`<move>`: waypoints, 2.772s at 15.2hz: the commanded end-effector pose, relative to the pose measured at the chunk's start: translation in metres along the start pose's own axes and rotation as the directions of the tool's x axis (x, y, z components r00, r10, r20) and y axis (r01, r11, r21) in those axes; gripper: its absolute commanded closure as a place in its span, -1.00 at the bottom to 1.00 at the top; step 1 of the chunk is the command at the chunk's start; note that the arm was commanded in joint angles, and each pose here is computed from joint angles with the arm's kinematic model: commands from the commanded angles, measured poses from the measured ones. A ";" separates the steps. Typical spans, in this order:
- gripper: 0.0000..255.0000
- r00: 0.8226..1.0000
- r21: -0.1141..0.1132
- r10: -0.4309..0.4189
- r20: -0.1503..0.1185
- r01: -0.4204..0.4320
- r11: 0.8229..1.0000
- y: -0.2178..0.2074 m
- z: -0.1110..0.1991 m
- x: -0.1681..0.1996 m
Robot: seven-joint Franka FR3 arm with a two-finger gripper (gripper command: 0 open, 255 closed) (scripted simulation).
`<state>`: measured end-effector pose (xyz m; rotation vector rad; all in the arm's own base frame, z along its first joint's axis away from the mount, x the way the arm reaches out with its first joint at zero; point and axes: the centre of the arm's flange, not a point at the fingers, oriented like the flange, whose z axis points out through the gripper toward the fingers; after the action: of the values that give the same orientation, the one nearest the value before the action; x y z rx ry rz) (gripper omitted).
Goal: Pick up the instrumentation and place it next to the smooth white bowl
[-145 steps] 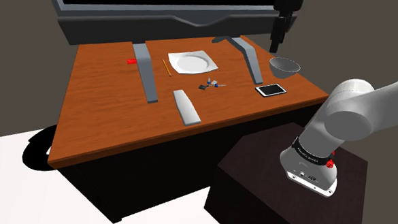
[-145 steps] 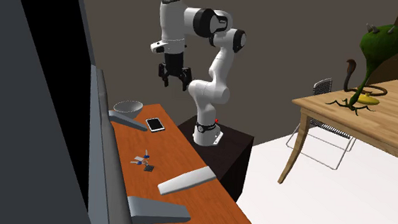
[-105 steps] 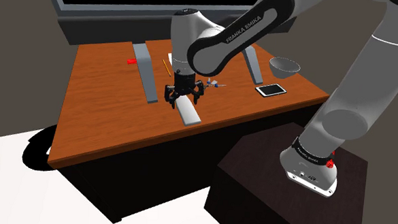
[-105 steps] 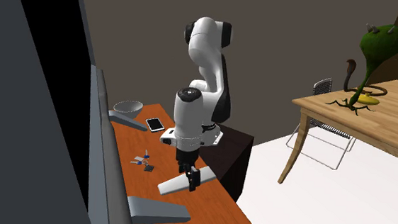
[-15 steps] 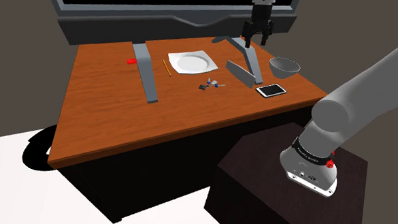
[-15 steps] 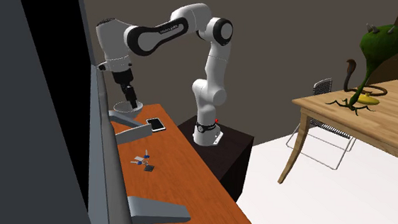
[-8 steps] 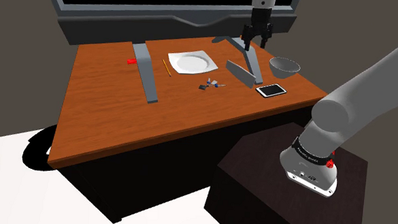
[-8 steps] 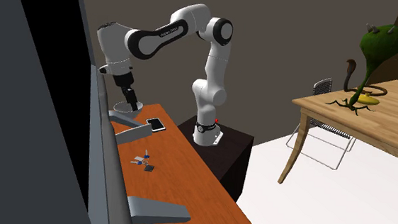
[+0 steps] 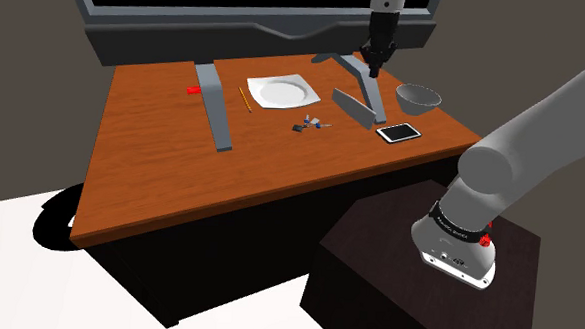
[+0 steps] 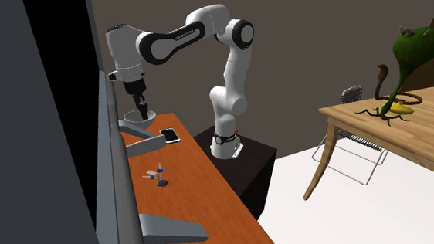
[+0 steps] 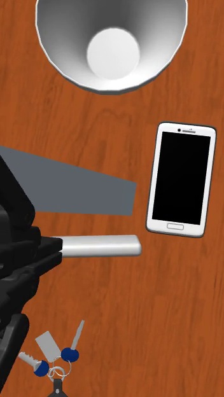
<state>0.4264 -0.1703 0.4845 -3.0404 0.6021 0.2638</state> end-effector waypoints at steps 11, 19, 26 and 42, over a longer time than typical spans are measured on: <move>-1.00 0.996 -0.004 -0.064 -0.056 0.064 0.998 -0.019 0.061 0.039; -1.00 0.993 -0.006 -0.089 -0.078 0.089 0.996 -0.027 0.110 0.057; -1.00 0.993 -0.006 -0.089 -0.078 0.089 0.996 -0.027 0.124 0.058; -1.00 0.978 0.047 0.160 -0.134 -0.155 0.987 -0.033 0.054 0.044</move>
<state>0.4692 -0.1452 0.4500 -2.8868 1.1485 -0.0277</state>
